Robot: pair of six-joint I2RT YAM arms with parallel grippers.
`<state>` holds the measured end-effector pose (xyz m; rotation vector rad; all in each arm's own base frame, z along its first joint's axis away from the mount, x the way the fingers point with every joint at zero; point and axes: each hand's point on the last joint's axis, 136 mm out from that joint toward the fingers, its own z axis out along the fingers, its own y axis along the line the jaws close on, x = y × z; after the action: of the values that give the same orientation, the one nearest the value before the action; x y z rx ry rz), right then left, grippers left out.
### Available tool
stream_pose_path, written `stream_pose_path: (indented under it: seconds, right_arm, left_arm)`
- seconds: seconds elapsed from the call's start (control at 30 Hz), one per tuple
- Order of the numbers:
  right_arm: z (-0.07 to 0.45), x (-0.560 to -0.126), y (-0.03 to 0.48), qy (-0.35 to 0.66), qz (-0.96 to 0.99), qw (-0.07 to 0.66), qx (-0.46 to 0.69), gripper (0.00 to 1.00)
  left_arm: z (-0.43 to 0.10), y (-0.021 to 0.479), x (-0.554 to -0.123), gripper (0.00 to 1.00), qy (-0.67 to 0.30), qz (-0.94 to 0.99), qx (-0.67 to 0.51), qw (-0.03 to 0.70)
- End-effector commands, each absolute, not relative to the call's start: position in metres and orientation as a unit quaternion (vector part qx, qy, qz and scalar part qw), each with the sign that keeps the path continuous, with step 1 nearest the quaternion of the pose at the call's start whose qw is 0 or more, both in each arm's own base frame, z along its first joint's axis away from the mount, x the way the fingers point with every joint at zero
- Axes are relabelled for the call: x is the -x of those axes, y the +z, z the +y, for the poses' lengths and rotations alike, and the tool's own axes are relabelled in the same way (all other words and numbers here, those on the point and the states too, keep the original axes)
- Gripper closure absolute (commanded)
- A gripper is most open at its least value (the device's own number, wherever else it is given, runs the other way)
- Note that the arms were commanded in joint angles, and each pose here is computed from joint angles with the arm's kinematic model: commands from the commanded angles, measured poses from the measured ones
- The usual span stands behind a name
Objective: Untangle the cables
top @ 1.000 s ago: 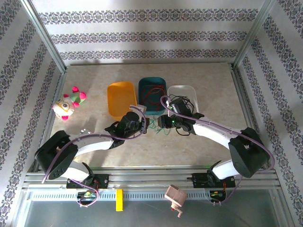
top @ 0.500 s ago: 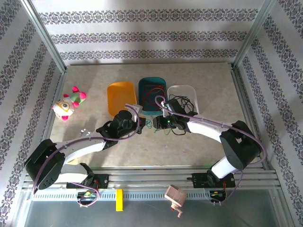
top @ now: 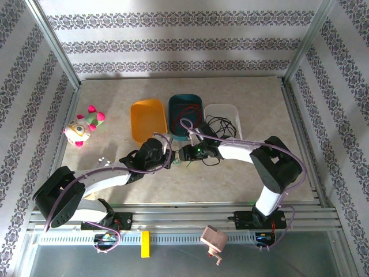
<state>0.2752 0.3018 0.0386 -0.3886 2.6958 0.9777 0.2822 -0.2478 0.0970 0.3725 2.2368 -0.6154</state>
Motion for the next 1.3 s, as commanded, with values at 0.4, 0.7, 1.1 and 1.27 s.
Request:
stream_pose_path:
  seconds: [0.4, 0.7, 1.1, 1.27]
  right_arm:
    - [0.328, -0.273, 0.055, 0.363, 0.908, 0.122, 0.170, 0.54]
    - [0.332, -0.281, 0.040, 0.322, 0.922, 0.126, 0.174, 0.57]
    - [0.294, -0.283, 0.013, 0.221, 0.955, 0.137, 0.142, 0.98]
    - [0.275, -0.275, 0.003, 0.203, 0.962, 0.130, 0.126, 1.00]
  left_arm:
    - [-0.225, 0.060, -0.268, 1.00, -0.201, 0.900, -0.149, 0.356]
    - [-0.220, 0.057, -0.266, 1.00, -0.195, 0.903, -0.146, 0.354]
    - [-0.202, 0.123, -0.278, 1.00, -0.210, 0.864, -0.082, 0.451]
    - [-0.184, 0.186, -0.285, 1.00, -0.281, 0.814, -0.022, 0.507]
